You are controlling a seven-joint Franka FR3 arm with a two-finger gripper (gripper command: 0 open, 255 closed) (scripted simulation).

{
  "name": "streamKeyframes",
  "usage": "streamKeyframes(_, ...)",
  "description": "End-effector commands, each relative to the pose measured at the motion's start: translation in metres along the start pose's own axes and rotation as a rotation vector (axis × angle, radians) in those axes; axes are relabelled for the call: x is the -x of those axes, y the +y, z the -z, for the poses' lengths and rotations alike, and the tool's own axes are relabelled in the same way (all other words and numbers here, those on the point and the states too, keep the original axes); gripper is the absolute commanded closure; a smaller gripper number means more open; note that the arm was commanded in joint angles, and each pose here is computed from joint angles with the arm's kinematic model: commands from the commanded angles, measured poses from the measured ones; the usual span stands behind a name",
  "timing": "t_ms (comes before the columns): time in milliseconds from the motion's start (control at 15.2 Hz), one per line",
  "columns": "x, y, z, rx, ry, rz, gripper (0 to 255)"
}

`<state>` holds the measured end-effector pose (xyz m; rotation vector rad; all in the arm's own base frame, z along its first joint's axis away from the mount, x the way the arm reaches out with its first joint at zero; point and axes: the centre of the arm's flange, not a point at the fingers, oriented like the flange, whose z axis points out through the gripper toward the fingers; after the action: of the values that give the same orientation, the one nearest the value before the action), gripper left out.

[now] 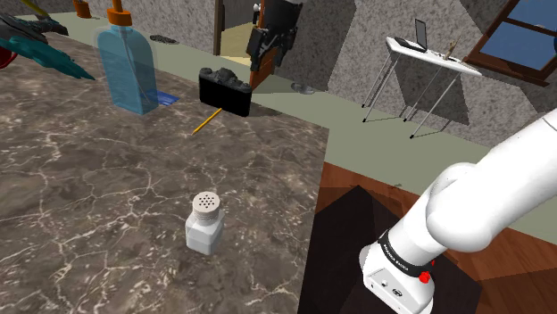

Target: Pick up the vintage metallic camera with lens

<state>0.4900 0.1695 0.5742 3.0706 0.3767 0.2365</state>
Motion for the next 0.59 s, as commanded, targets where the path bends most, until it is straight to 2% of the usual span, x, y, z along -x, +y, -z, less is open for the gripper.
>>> streamKeyframes(0,-0.014,-0.02,-0.008,0.014,0.0,0.048,0)
streamKeyframes(330,-0.053,-0.075,-0.027,0.05,0.001,0.163,0)
streamKeyframes(528,-0.05,-0.076,-0.042,0.05,0.001,0.163,0)
